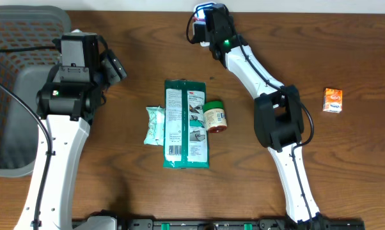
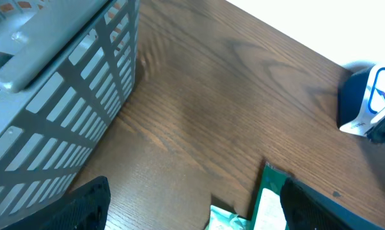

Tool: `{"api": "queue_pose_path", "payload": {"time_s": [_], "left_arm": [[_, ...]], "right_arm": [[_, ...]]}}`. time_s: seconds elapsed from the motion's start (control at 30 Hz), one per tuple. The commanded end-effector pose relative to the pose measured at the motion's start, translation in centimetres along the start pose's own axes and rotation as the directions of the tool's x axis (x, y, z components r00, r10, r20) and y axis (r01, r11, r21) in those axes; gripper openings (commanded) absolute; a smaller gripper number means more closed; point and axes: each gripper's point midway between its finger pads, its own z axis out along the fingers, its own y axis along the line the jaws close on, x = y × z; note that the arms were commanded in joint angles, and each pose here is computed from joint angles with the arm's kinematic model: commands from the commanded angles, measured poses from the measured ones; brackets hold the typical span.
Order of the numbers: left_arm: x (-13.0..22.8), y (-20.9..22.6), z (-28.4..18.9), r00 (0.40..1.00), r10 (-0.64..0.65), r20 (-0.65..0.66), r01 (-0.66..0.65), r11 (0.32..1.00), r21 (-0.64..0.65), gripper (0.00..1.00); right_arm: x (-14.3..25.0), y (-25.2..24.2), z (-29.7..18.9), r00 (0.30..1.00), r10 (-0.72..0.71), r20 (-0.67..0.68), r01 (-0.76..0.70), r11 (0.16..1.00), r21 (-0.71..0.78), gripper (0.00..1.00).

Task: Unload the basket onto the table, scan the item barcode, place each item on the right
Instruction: 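Carry the Nescafe stick up to the white scanner with the right gripper, then move the right gripper right and drop the Nescafe stick by the orange box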

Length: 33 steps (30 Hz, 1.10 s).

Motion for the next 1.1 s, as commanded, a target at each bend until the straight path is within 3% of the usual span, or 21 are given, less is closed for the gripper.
{"api": "queue_pose_path", "payload": {"time_s": [0.0,0.3,0.5,0.67,0.83,1.07], "left_arm": [[-0.6,0.2,-0.2,1.000,0.002,0.018,-0.001,1.000,-0.012,0.85],[-0.6,0.2,-0.2,1.000,0.002,0.018,-0.001,1.000,-0.012,0.85],[-0.6,0.2,-0.2,1.000,0.002,0.018,-0.001,1.000,-0.012,0.85],[-0.6,0.2,-0.2,1.000,0.002,0.018,-0.001,1.000,-0.012,0.85],[-0.6,0.2,-0.2,1.000,0.002,0.018,-0.001,1.000,-0.012,0.85],[-0.6,0.2,-0.2,1.000,0.002,0.018,-0.001,1.000,-0.012,0.85]], "right_arm": [[1.1,-2.0,-1.0,0.998,0.057,0.013,-0.057,0.998,0.015,0.01],[1.4,-3.4,-1.7,0.976,0.215,0.023,-0.215,0.976,0.042,0.01],[1.9,-8.6,-8.2,0.898,0.432,0.081,-0.437,0.897,0.069,0.01],[7.0,-11.1,-15.7,0.725,0.688,0.035,-0.689,0.725,0.015,0.01],[15.6,-9.4,-19.2,0.446,0.885,-0.132,-0.895,0.445,-0.035,0.02],[28.8,-0.8,-17.6,0.037,0.875,-0.483,-0.998,0.061,0.035,0.01]]}}
